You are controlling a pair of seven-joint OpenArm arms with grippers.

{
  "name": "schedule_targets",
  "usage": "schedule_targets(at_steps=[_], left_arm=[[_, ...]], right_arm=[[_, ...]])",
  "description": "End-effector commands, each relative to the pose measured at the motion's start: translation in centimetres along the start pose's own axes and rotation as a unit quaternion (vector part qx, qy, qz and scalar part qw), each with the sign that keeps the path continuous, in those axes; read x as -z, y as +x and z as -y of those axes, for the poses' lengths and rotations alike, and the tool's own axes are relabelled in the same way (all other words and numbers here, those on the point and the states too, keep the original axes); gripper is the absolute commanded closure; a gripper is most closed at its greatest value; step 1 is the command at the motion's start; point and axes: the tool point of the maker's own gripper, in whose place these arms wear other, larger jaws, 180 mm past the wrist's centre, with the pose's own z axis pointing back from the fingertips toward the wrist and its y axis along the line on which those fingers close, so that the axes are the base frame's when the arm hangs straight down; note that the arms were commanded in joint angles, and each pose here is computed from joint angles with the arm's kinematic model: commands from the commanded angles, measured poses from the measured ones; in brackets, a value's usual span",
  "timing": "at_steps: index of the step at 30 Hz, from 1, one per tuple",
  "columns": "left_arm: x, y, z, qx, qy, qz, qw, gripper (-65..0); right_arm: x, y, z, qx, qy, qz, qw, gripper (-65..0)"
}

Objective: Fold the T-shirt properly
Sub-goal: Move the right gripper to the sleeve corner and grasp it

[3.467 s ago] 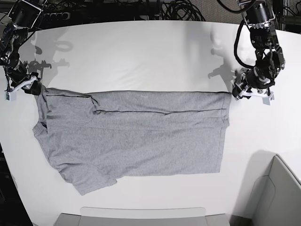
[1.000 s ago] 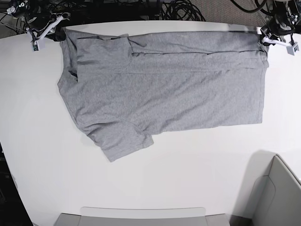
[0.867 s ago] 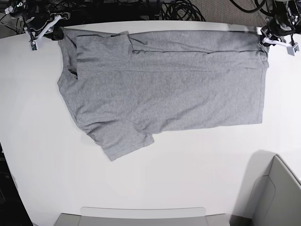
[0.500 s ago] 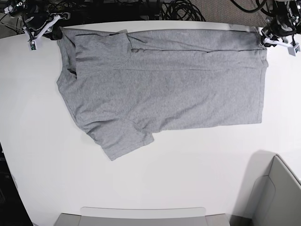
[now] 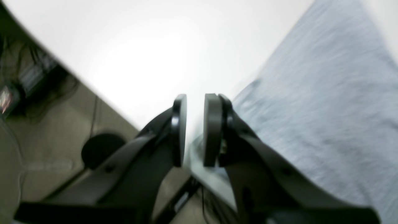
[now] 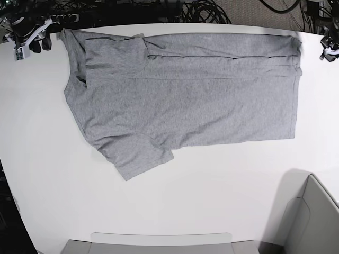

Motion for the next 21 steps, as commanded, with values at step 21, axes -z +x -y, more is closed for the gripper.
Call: schedule_targets(at_steps=[21], left_arm=[[0.8, 5.3, 9.2, -0.01, -0.117, 0.036, 0.992, -10.2]], right_arm=[[19.7, 22.8, -8.5, -0.142, 0.073, 0.059, 0.9854, -20.0]])
